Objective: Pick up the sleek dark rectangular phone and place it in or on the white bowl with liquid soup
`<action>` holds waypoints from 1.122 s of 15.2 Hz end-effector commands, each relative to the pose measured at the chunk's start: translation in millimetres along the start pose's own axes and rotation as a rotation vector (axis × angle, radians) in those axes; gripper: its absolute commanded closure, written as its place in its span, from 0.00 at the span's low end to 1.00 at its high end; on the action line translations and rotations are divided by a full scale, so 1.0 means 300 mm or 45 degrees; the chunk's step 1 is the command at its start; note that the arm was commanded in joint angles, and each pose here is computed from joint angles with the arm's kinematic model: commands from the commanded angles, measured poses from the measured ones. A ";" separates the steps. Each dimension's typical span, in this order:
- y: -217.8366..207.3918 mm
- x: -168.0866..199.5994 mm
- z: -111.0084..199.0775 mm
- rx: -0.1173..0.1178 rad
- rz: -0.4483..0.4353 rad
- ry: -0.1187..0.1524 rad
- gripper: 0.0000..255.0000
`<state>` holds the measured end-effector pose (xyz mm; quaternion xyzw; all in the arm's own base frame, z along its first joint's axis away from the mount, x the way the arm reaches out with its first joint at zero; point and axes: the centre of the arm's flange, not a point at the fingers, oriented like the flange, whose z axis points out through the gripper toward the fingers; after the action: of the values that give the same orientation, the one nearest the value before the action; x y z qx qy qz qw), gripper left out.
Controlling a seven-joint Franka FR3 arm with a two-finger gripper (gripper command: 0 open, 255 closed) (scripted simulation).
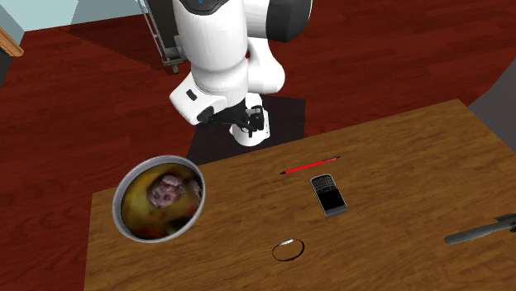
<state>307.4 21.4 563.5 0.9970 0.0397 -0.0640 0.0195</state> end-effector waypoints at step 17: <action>-0.632 0.132 0.195 0.040 -0.111 0.143 0.00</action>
<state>322.6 196.5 494.9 0.9967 0.0806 -0.0135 0.0010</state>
